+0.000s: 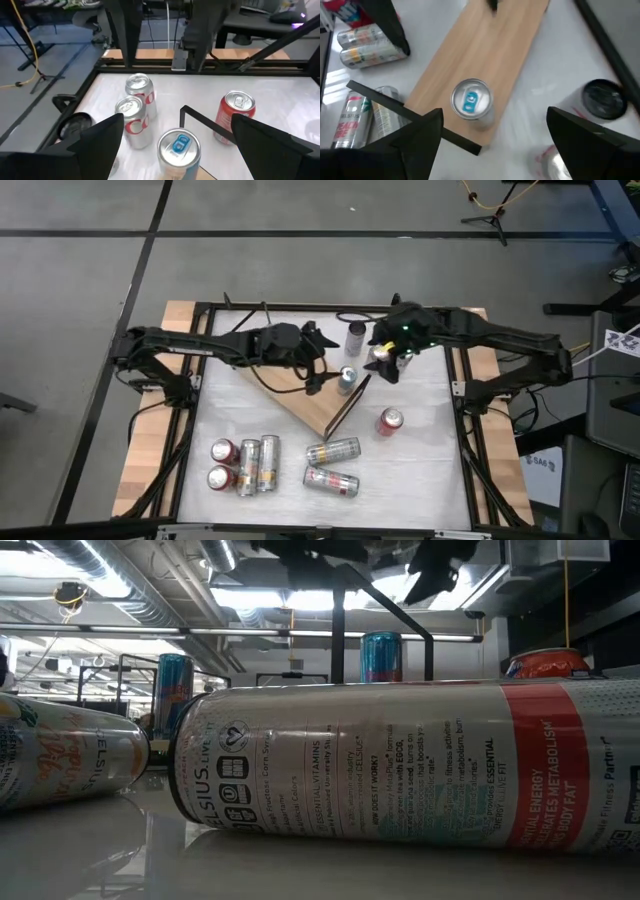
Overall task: Place canned beverage on shelf
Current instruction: Put the blue soda can aligned with the blue soda can on the shelf
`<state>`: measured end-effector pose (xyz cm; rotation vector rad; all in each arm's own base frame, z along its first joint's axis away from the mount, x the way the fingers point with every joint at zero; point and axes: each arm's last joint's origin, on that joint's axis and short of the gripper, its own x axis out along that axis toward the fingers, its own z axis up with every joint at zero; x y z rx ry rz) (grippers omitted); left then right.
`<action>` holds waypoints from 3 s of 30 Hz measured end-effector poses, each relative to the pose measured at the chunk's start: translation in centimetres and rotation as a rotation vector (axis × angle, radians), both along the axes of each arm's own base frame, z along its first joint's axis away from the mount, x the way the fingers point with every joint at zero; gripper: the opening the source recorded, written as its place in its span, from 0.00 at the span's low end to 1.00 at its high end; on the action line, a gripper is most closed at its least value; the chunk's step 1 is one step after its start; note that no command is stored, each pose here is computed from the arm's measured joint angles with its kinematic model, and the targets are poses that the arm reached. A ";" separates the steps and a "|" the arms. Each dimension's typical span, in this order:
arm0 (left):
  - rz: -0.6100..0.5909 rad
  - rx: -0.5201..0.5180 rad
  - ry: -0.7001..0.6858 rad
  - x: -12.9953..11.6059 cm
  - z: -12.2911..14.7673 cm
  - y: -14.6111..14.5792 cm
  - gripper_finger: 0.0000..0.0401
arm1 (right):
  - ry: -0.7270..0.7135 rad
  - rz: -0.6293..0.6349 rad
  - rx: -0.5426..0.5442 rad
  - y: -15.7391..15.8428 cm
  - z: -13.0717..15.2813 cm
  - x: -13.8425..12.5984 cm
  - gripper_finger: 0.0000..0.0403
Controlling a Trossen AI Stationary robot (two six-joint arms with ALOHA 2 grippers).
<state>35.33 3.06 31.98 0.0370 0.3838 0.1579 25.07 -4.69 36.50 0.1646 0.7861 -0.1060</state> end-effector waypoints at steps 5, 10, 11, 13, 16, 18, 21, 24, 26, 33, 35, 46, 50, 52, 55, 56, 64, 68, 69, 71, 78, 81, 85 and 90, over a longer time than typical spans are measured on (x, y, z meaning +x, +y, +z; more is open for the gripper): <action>-0.004 -0.008 0.024 2.2 -0.9 0.4 0.90 | -0.015 -0.016 -0.021 0.1 0.6 -0.9 0.87; -0.011 -0.080 0.028 4.1 -1.4 0.9 0.90 | 0.004 -0.016 -0.017 0.2 0.5 -1.1 0.87; -0.007 -0.091 0.034 4.4 -1.6 0.9 0.90 | 0.007 -0.016 -0.016 0.1 0.5 -1.1 0.87; 0.001 -0.100 0.051 4.7 -1.9 1.0 0.90 | 0.012 -0.016 -0.015 0.1 0.4 -1.1 0.87; 0.005 -0.109 0.079 4.9 -2.5 1.0 0.90 | 0.024 -0.016 -0.013 0.2 0.3 -1.1 0.87; 0.007 -0.111 0.100 4.9 -2.9 1.0 0.90 | 0.025 -0.016 -0.013 0.2 0.3 -1.1 0.87; 0.010 -0.115 0.134 4.9 -3.4 1.0 0.90 | 0.026 -0.017 -0.014 0.2 0.3 -1.1 0.87; 0.012 -0.118 0.166 4.7 -3.7 1.0 0.90 | 0.026 -0.017 -0.014 0.2 0.3 -1.1 0.87; 0.012 -0.119 0.182 4.7 -3.8 1.0 0.90 | 0.026 -0.017 -0.014 0.2 0.3 -1.1 0.87; 0.022 -0.118 0.224 4.4 -4.5 1.0 0.90 | 0.026 -0.017 -0.014 0.2 0.3 -1.1 0.87; 0.022 -0.119 0.232 4.3 -4.9 1.0 0.90 | 0.026 -0.017 -0.014 0.2 0.3 -1.1 0.87; 0.029 -0.113 0.251 4.0 -6.2 1.0 0.90 | 0.027 -0.017 -0.014 0.2 0.3 -1.1 0.87; 0.046 -0.095 0.271 4.3 -7.1 1.1 0.90 | 0.027 -0.017 -0.014 0.2 0.3 -1.1 0.87; 0.045 -0.093 0.263 4.8 -7.7 1.1 0.90 | 0.028 -0.017 -0.014 0.2 0.3 -1.1 0.87; 0.038 -0.082 0.276 5.3 -8.7 1.1 0.90 | 0.034 -0.017 -0.012 0.2 0.3 -1.2 0.87; 0.038 -0.081 0.268 5.5 -8.9 1.1 0.90 | 0.035 -0.017 -0.013 0.2 0.3 -1.2 0.87; 0.065 -0.060 0.248 5.5 -8.6 1.1 0.89 | 0.044 -0.020 -0.015 0.2 0.2 -1.3 0.87; 0.061 -0.056 0.233 5.6 -8.4 0.8 0.84 | 0.054 -0.028 -0.022 0.1 0.1 -1.3 0.87; 0.060 -0.056 0.234 5.6 -8.4 0.7 0.82 | 0.056 -0.029 -0.022 0.1 0.1 -1.3 0.87; 0.060 -0.056 0.234 5.6 -8.4 0.7 0.79 | 0.056 -0.029 -0.023 0.1 0.1 -1.3 0.87; 0.059 -0.057 0.234 5.6 -8.4 0.7 0.64 | 0.056 -0.029 -0.023 0.1 0.1 -1.3 0.87; 0.053 -0.060 0.237 5.5 -8.2 0.7 0.57 | 0.056 -0.029 -0.023 0.1 0.1 -1.3 0.87; 0.043 -0.044 0.243 5.0 -7.5 0.9 0.52 | 0.056 -0.029 -0.023 0.1 0.1 -1.3 0.87; 0.061 -0.034 0.239 3.8 -5.7 1.7 0.52 | 0.056 -0.030 -0.023 0.1 0.1 -1.3 0.87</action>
